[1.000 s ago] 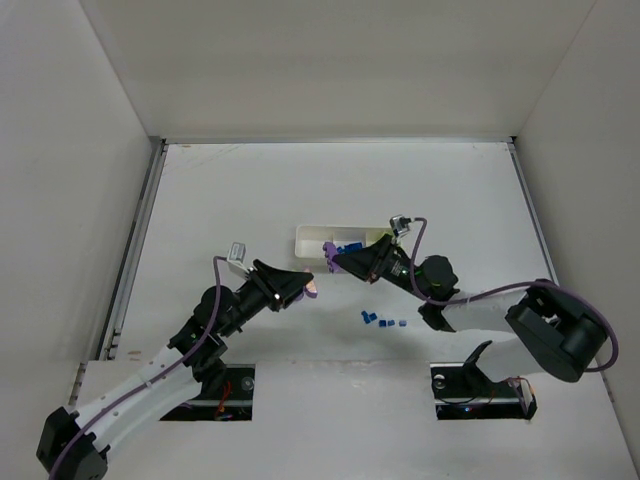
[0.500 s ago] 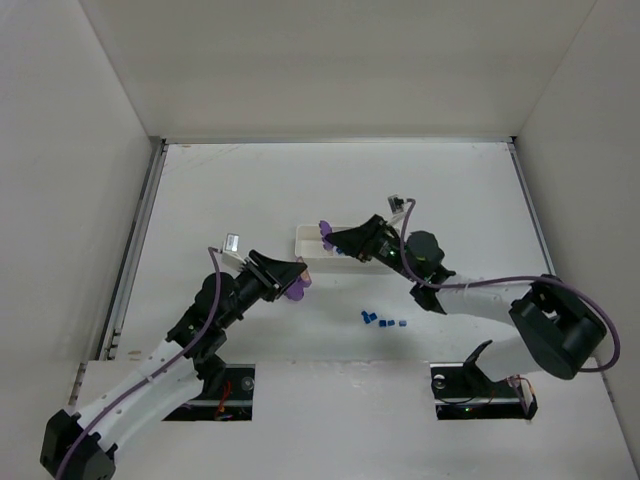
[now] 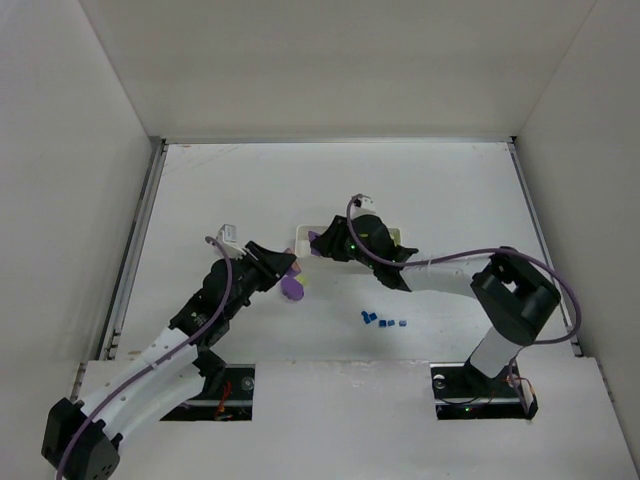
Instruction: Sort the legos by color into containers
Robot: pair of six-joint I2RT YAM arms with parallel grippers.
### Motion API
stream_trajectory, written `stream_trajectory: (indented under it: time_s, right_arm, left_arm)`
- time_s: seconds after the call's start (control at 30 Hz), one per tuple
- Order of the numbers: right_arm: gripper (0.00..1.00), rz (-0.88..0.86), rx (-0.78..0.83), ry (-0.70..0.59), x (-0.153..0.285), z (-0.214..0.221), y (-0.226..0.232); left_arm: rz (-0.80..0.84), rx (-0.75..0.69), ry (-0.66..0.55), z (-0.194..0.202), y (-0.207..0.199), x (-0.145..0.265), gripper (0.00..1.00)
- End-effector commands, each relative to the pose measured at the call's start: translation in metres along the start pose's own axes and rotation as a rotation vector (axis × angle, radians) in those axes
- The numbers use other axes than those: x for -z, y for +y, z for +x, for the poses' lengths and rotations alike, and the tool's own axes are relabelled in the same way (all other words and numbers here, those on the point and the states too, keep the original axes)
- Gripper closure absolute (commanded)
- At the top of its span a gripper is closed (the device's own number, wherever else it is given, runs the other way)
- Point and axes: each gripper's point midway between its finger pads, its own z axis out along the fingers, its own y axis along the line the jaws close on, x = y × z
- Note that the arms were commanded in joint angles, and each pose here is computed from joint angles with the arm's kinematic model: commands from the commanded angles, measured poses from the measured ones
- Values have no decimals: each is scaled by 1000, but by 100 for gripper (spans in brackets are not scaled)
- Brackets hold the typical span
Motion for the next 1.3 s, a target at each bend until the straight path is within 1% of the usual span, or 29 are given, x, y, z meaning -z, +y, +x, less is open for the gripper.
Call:
stream_trajectory:
  time_s: [0.0, 0.17, 0.23, 0.37, 0.47, 0.57, 0.63, 0.77, 0.83, 1.0, 1.27]
  right_arm:
    - [66, 51, 50, -40, -8, -10, 2]
    - [61, 75, 43, -53, -14, -12, -3]
    - [58, 70, 40, -50, -16, -11, -1]
    - [41, 56, 35, -65, -15, -17, 5]
    - [35, 31, 24, -85, -6, -24, 14]
    - [34, 10, 18, -114, 9, -34, 20]
    - [35, 4, 15, -139, 21, -38, 20]
    - [49, 13, 2, -194, 46, -44, 9]
    - [51, 20, -1, -212, 59, -42, 1]
    - [50, 31, -15, -249, 84, -38, -15]
    - [45, -4, -20, -265, 107, -27, -8]
  left_arm:
    - [8, -51, -76, -21, -14, -2, 83]
    - [-27, -80, -94, -26, -10, -11, 83]
    - [-36, -89, -96, -27, -10, -14, 83]
    - [-44, -104, -99, -28, -11, -21, 83]
    - [-56, -112, -95, -27, -11, -28, 83]
    - [-65, -134, -83, -25, -12, -39, 83]
    - [-78, -159, -73, -24, -13, -49, 83]
    - [-101, -206, -47, -19, -15, -72, 83]
    - [-118, -231, -36, -16, -14, -85, 83]
    - [-172, -309, -43, -17, -9, -109, 82]
    - [-194, -410, -84, -14, -15, -133, 78]
